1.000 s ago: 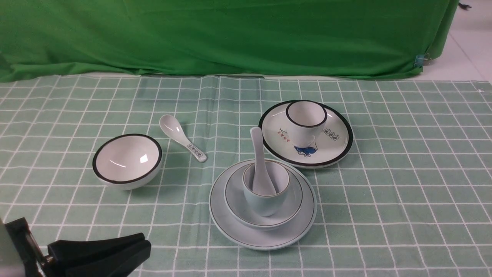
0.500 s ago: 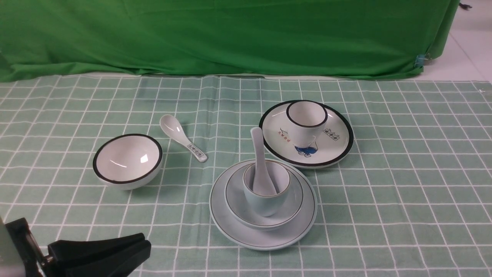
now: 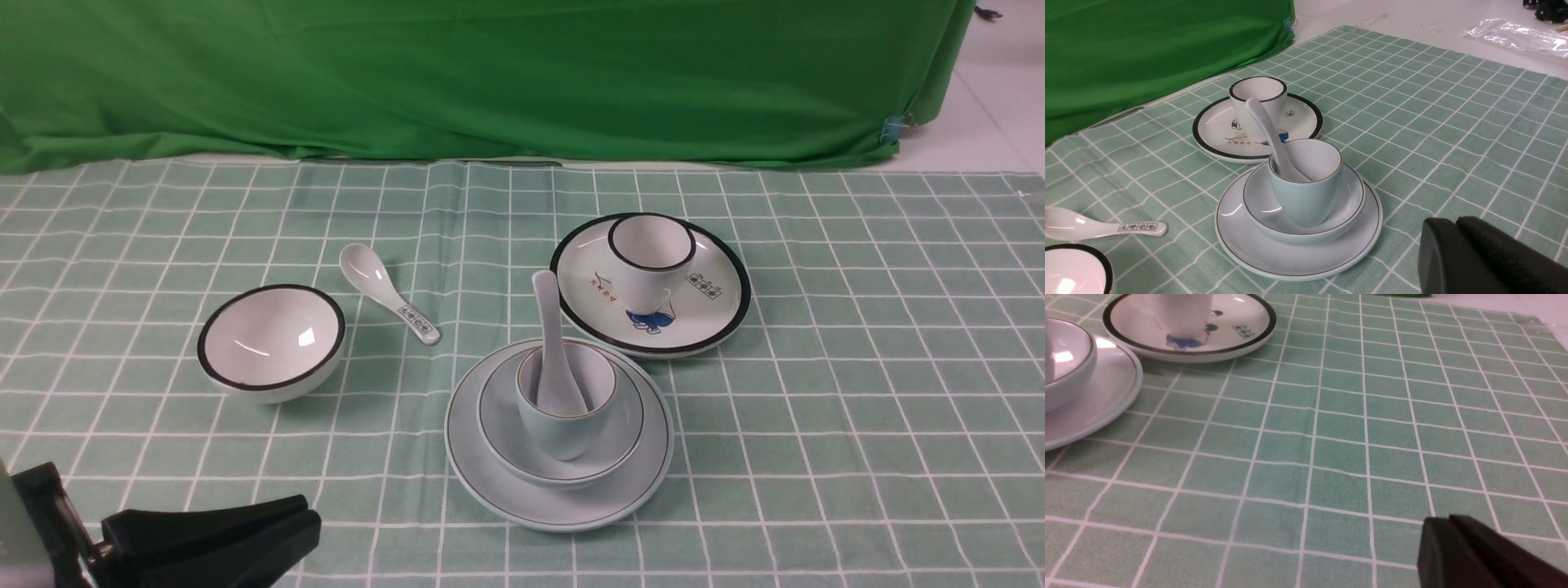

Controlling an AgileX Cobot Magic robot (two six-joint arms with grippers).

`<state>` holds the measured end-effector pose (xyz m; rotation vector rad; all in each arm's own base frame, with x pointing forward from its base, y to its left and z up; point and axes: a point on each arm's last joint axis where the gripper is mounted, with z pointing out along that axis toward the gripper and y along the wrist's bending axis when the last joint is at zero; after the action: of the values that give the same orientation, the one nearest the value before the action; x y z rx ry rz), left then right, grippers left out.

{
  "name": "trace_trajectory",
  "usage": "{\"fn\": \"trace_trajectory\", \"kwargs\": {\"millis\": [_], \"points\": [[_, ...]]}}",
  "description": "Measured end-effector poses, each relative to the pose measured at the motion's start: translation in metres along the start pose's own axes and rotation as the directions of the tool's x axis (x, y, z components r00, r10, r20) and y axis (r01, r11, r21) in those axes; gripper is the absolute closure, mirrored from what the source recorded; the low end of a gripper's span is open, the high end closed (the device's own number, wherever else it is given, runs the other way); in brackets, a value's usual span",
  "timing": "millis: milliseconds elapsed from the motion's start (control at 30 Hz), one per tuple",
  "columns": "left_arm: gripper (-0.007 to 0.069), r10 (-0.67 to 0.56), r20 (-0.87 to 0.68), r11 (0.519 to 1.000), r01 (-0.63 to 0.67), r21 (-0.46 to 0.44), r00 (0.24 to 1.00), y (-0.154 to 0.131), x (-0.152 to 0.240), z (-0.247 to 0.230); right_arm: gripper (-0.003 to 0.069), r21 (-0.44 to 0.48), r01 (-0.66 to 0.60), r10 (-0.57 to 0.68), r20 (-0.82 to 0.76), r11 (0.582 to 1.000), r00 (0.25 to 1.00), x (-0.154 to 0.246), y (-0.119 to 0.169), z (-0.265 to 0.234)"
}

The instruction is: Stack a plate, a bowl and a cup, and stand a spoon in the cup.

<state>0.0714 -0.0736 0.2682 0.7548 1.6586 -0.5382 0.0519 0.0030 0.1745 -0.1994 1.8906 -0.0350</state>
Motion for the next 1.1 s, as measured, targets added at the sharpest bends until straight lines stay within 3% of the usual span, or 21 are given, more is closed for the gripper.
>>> {"fn": "trace_trajectory", "kwargs": {"millis": [133, 267, 300, 433, 467, 533, 633, 800, 1100], "points": [[0.0610, 0.024, 0.029, 0.999, -0.022, -0.046, 0.999, 0.004, -0.002, -0.004, 0.0603, 0.000, -0.001, 0.001, 0.001, 1.000, 1.000, 0.000, 0.000, 0.000], [0.0613, 0.008, 0.190, 0.951, 0.051, -0.304, 0.982, 0.024, -0.006, -0.028, 0.0594, 0.000, -0.001, 0.001, 0.002, 1.000, 1.000, 0.000, 0.000, 0.000], [0.0613, 0.008, 0.196, 0.942, 0.058, -0.329, 0.980, 0.025, -0.004, -0.030, 0.0592, 0.000, -0.001, 0.001, 0.002, 1.000, 1.000, 0.000, 0.000, 0.000], [0.0613, 0.016, 0.238, 0.838, 0.117, -0.533, 0.971, 0.033, 0.016, -0.048, 0.0578, 0.000, -0.001, 0.001, 0.002, 1.000, 1.000, 0.000, 0.000, 0.000], [0.0613, 0.009, 0.243, 0.773, 0.148, -0.617, 0.970, 0.034, 0.032, -0.052, 0.0571, 0.000, -0.001, 0.001, 0.002, 1.000, 1.000, 0.000, 0.000, 0.000], [0.0613, -0.016, 0.241, 0.704, 0.182, -0.687, 0.970, 0.035, 0.051, -0.053, 0.0565, 0.000, -0.001, 0.001, 0.002, 1.000, 1.000, 0.000, 0.000, 0.000], [0.0613, -0.102, 0.208, 0.652, 0.223, -0.725, 0.973, 0.037, 0.079, -0.049, 0.0559, 0.000, -0.001, 0.001, 0.004, 1.000, 1.000, 0.000, 0.000, 0.000], [0.0613, -0.231, 0.132, 0.657, 0.254, -0.710, 0.964, 0.034, 0.095, -0.044, 0.0552, 0.000, -0.001, 0.001, 0.004, 1.000, 1.000, 0.000, 0.000, 0.000], [0.0613, -0.231, 0.138, 0.656, 0.259, -0.709, 0.963, 0.034, 0.095, -0.044, 0.0530, 0.000, -0.001, 0.001, 0.004, 1.000, 1.000, 0.000, 0.000, 0.000]]}}
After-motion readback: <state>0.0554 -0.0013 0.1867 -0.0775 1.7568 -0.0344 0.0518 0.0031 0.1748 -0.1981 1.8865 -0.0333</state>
